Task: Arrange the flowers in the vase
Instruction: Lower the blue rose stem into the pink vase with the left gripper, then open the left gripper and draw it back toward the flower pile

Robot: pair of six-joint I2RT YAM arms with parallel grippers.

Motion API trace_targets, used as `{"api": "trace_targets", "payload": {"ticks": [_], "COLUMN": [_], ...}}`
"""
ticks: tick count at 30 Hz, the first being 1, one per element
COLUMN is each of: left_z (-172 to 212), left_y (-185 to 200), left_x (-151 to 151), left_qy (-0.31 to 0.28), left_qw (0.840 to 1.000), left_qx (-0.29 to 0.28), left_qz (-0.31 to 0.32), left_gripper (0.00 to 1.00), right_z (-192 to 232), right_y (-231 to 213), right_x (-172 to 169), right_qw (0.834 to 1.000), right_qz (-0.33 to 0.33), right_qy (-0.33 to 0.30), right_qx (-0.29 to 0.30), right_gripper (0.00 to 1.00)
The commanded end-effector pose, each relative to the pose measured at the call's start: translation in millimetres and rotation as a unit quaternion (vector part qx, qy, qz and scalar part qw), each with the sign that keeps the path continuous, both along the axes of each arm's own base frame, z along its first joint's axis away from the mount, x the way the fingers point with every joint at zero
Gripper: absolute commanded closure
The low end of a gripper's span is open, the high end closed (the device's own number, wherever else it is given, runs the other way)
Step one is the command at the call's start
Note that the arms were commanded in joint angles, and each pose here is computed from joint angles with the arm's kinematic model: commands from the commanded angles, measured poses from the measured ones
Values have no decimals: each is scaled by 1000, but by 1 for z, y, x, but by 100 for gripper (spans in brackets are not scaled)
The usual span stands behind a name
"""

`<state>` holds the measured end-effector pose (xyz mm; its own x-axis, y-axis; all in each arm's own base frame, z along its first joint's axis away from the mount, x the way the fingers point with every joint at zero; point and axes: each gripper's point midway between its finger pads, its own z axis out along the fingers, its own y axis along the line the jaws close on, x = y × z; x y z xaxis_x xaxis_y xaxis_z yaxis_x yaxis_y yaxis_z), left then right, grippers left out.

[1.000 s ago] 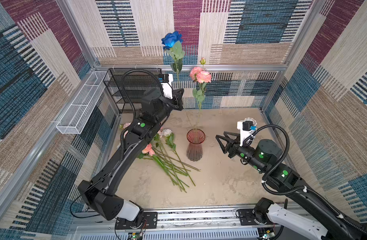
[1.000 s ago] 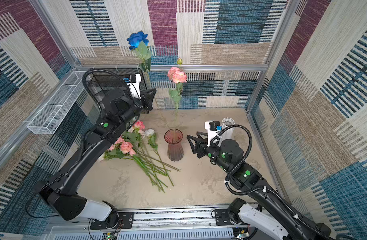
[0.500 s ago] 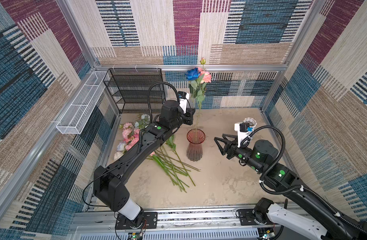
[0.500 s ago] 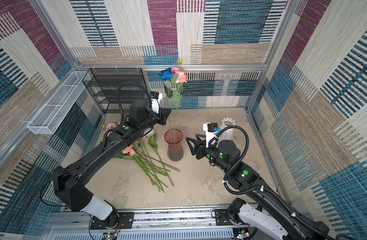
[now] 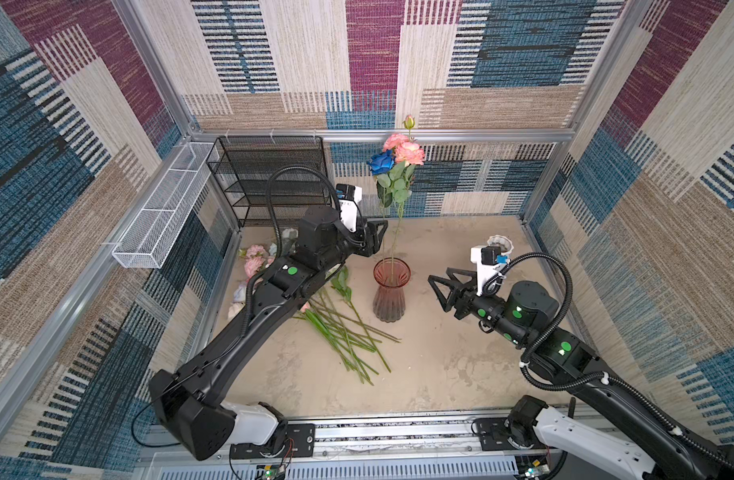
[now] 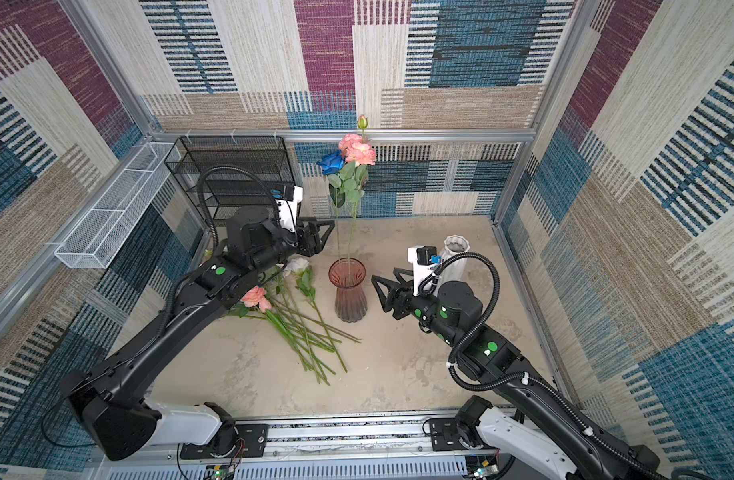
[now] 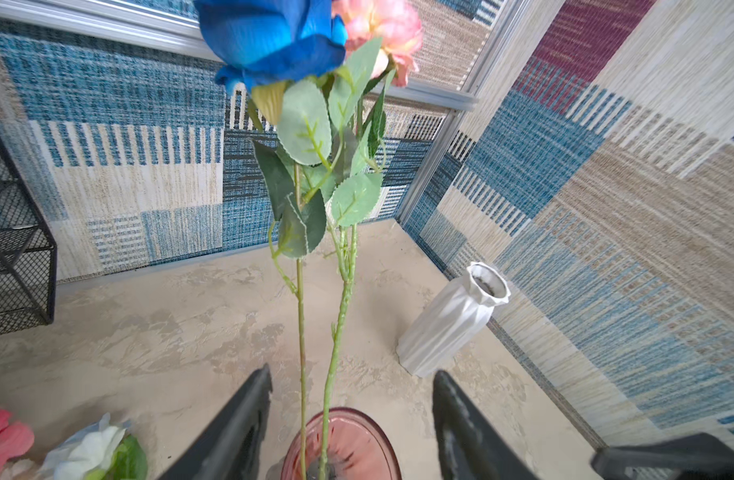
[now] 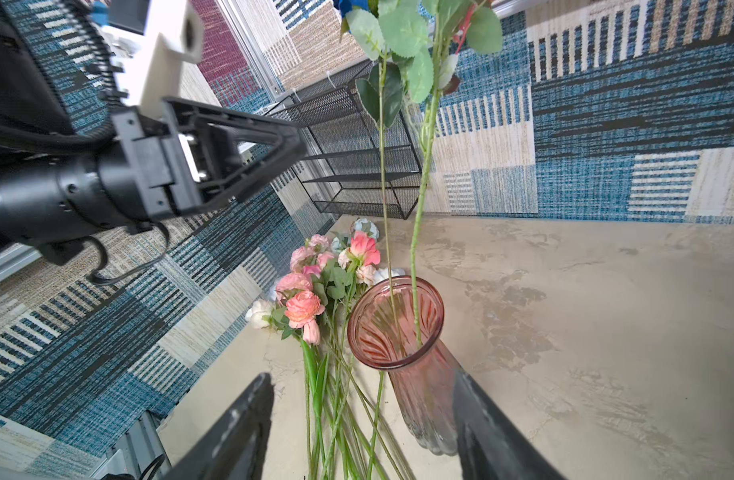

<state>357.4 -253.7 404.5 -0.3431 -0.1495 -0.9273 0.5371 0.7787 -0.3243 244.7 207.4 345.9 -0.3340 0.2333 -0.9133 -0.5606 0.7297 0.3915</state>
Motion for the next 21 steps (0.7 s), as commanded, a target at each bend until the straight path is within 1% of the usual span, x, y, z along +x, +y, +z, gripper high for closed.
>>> {"api": "trace_targets", "payload": {"ticks": [1, 3, 5, 9, 11, 12, 15, 16, 18, 21], "left_z": [1, -9, -27, -86, -119, -140, -197, -213, -239, -266], "left_y": [17, 30, 43, 74, 89, 97, 114, 118, 120, 123], "left_x": [-14, -25, -34, -49, -53, -54, -57, -57, -59, -59], "left_qy": [13, 23, 45, 124, 173, 203, 290, 309, 338, 366], "left_qw": [999, 998, 996, 985, 975, 967, 939, 931, 919, 905], "left_qx": [-34, -41, -42, -44, -55, -65, -103, -112, -118, -119], "left_qz": [26, 41, 61, 110, 129, 137, 154, 160, 168, 182], "left_gripper": [31, 29, 28, 33, 35, 37, 46, 48, 50, 55], "right_z": [1, -3, -8, -17, -20, -22, -24, -26, -27, -29], "right_y": [0, 2, 3, 3, 3, 3, 3, 4, 4, 4], "right_x": [0, -1, -1, -2, -2, -2, -2, -2, -1, -1], "right_qw": [1000, 1000, 1000, 1000, 1000, 1000, 1000, 1000, 1000, 1000], "right_qz": [1, 5, 8, 8, 9, 8, 9, 10, 10, 9], "right_qy": [0, 4, 10, 16, 19, 20, 21, 23, 24, 27], "right_qx": [11, 9, 8, 4, 4, 3, 4, 3, 2, 1], "right_gripper": [30, 31, 32, 33, 33, 33, 33, 34, 34, 34]}}
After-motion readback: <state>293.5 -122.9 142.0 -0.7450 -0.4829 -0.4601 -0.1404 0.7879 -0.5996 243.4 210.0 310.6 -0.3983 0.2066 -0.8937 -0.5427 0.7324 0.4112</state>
